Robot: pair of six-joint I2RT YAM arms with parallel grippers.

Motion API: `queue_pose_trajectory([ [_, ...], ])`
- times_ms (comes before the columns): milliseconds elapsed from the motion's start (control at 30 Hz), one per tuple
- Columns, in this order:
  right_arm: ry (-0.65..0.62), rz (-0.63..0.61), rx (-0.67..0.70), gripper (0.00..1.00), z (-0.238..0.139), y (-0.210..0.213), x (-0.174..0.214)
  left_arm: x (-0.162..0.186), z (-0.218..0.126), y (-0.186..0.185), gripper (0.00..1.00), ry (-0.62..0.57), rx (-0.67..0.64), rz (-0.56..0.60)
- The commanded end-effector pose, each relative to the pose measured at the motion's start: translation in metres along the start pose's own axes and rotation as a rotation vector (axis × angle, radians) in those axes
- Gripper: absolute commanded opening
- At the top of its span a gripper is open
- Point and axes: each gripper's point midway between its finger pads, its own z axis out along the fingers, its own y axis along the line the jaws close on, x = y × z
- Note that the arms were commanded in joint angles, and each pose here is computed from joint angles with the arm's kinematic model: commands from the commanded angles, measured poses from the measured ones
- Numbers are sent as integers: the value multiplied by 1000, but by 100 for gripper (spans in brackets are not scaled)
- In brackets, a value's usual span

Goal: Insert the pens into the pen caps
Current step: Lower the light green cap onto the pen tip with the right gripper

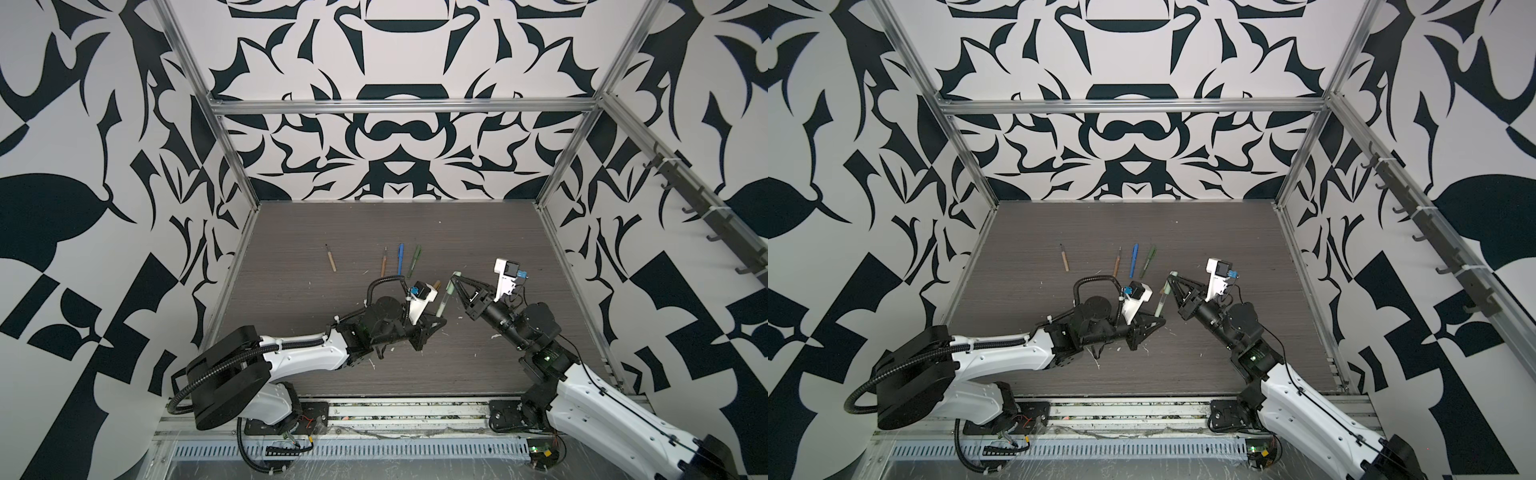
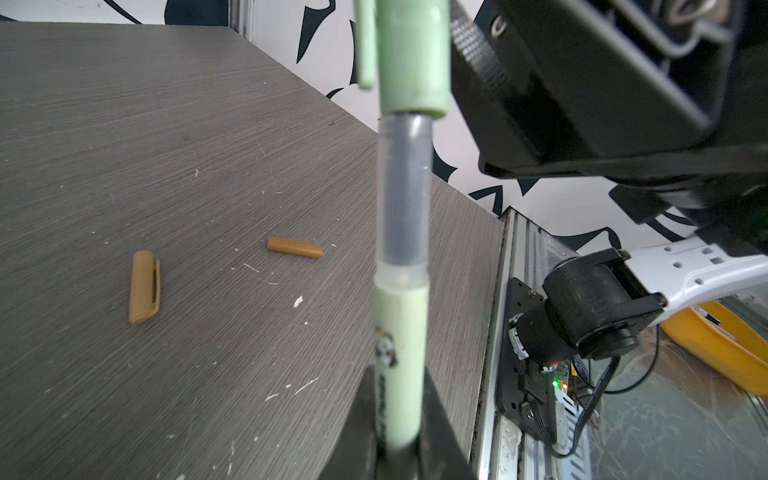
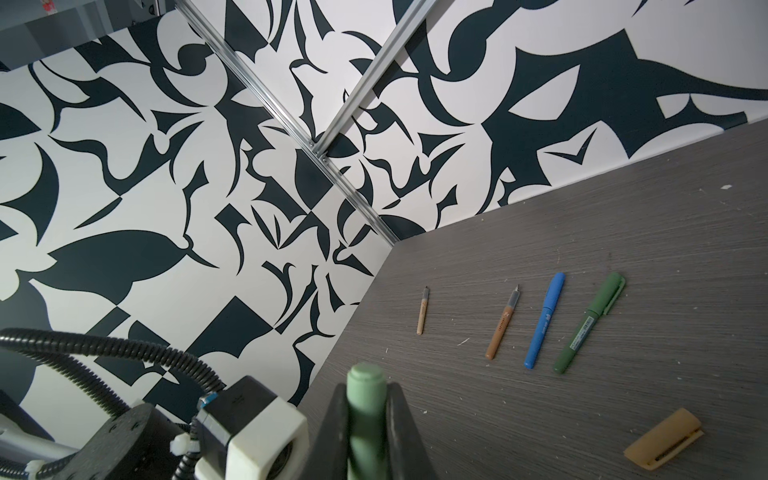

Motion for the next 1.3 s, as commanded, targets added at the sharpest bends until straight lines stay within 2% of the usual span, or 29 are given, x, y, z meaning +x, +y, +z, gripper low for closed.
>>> queue_pose_trajectory([
  [0, 59, -17, -46, 7, -1, 6, 16, -49, -3, -11, 0, -145, 41, -7],
  [600, 73, -59, -92, 7, 3, 16, 16, -49, 1, -19, 0, -116, 90, -23],
  [767, 101, -69, -94, 9, 2, 14, 25, -61, -10, -6, 0, -168, 44, -68],
  [933, 181, -100, -106, 15, 3, 14, 40, -90, -33, 27, 0, -271, -5, -173],
  [1067, 238, -92, -117, 17, 9, 17, 50, -103, -41, 30, 0, -290, 5, -120],
  [1267, 259, -96, -158, 26, 14, 36, 45, -88, -33, 16, 0, -189, 77, -48],
])
